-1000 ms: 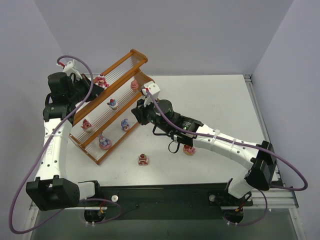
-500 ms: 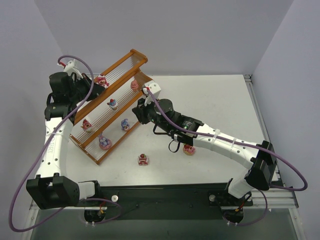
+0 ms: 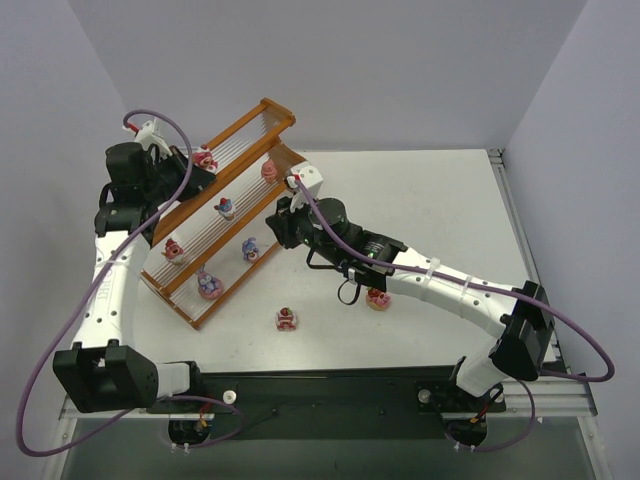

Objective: Place and organize the plastic toys onto the shelf

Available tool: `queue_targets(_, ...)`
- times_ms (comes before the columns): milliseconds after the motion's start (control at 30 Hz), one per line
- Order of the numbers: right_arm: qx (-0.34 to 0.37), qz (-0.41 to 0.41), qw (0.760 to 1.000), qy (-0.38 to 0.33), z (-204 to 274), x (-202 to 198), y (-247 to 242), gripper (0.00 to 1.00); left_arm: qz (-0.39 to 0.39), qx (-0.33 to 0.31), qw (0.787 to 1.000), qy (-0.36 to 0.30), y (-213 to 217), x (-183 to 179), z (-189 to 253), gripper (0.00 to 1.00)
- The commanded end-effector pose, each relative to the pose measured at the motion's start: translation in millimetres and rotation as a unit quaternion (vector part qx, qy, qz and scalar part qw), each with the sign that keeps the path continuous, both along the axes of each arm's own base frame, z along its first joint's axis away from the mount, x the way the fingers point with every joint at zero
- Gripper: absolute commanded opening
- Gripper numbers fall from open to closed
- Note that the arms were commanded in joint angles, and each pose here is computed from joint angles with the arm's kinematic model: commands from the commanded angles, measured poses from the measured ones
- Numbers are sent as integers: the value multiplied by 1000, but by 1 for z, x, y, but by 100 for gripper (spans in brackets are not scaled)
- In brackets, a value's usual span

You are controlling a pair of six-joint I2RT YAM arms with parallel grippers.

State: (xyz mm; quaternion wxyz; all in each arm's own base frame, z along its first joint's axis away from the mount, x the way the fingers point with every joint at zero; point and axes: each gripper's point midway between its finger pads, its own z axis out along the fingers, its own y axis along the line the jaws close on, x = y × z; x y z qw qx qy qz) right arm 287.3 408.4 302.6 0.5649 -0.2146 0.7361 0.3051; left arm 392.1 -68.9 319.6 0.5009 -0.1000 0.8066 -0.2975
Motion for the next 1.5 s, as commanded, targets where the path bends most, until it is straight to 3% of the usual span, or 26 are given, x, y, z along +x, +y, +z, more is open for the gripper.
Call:
queue_targets(0,36,-10,999,-18,25,2,-8,12,-12,-3,998,-60,-6,-12,38,0)
queue_targets(200,40,-12,999,-11,28,-2,-13,14,-15,0,995,-100,-9,-42,76,0)
queue_targets(300,42,-20,999,-6,28,-6,-23,26,-19,6,994,-104,-10,-61,79,21)
queue_targets(333,41,-30,999,-4,28,-6,-29,32,-22,9,993,-112,-12,-72,82,39)
queue_targets(367,35,-38,999,5,19,-6,-34,42,-25,14,994,-106,-12,-79,76,46)
queue_targets(433,30,-62,997,21,14,-10,-51,50,-30,19,994,-100,-13,-95,61,63)
queue_targets(467,19,-73,997,32,3,-11,-58,56,-39,30,994,-96,-14,-102,51,83)
queue_targets(567,-10,-111,992,66,-27,-18,-85,64,-80,41,992,-89,-26,-132,20,94)
queue_targets(733,-40,-150,980,127,-73,-35,-122,71,-113,26,991,-60,-46,-168,-35,96)
queue_targets(1033,-59,-168,968,179,-129,-56,-148,72,-153,16,988,1,-89,-190,-98,93)
queue_targets(1200,-63,-173,965,188,-137,-58,-150,72,-124,60,990,34,-105,-192,-141,89)
queue_targets(1467,-71,-185,960,196,-148,-59,-157,71,-104,102,988,49,-129,-196,-173,82)
